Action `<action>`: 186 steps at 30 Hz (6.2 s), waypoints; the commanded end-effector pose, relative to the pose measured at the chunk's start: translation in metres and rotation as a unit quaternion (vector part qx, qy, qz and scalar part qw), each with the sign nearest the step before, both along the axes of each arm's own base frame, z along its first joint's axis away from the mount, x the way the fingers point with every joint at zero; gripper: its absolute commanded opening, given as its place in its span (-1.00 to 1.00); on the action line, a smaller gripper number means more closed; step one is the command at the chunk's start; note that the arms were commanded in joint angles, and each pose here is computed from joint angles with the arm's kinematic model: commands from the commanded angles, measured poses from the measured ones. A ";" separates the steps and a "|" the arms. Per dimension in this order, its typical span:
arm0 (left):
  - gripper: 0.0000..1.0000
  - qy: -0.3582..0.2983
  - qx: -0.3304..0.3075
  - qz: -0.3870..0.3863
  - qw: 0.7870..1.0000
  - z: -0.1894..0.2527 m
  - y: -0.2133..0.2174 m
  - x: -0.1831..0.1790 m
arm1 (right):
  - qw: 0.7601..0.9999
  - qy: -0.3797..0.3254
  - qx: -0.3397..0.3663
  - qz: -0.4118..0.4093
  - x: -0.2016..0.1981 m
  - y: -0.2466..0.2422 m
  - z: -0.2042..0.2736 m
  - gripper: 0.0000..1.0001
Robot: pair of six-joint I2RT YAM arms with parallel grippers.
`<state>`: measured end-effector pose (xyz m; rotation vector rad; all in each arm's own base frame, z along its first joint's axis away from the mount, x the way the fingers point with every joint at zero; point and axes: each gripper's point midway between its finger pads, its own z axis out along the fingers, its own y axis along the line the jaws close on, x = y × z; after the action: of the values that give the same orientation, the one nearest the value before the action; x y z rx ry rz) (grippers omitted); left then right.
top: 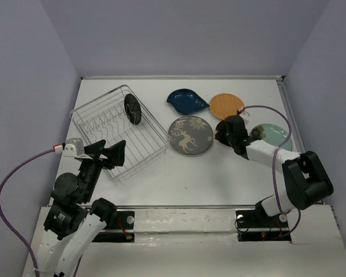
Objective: Load the plates into the dish rack
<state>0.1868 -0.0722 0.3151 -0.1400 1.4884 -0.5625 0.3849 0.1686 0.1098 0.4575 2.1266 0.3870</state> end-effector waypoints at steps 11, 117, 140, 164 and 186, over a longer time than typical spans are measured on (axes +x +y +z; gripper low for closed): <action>0.98 -0.017 -0.001 -0.014 1.000 0.009 -0.008 0.004 | 0.981 0.015 0.175 0.086 -0.021 0.028 -0.039 0.24; 0.98 -0.024 -0.010 0.015 1.000 0.014 0.005 0.005 | 0.916 -0.330 -0.176 0.148 0.075 0.316 0.214 -0.64; 0.98 -0.029 -0.013 0.005 0.999 0.015 0.002 0.001 | 0.978 -0.179 -0.018 0.108 0.037 0.137 0.163 -0.06; 0.98 -0.034 -0.016 -0.006 0.999 0.016 -0.001 -0.002 | 0.965 -0.005 0.178 -0.192 -0.026 -0.128 -0.035 -0.11; 0.98 -0.029 -0.015 -0.005 0.999 0.014 -0.001 0.000 | 0.961 0.025 0.158 -0.226 -0.030 -0.139 -0.063 -0.26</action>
<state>0.1864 -0.0725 0.3181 -0.1362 1.4752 -0.5720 0.3517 0.0388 0.0445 1.1004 1.9737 0.4844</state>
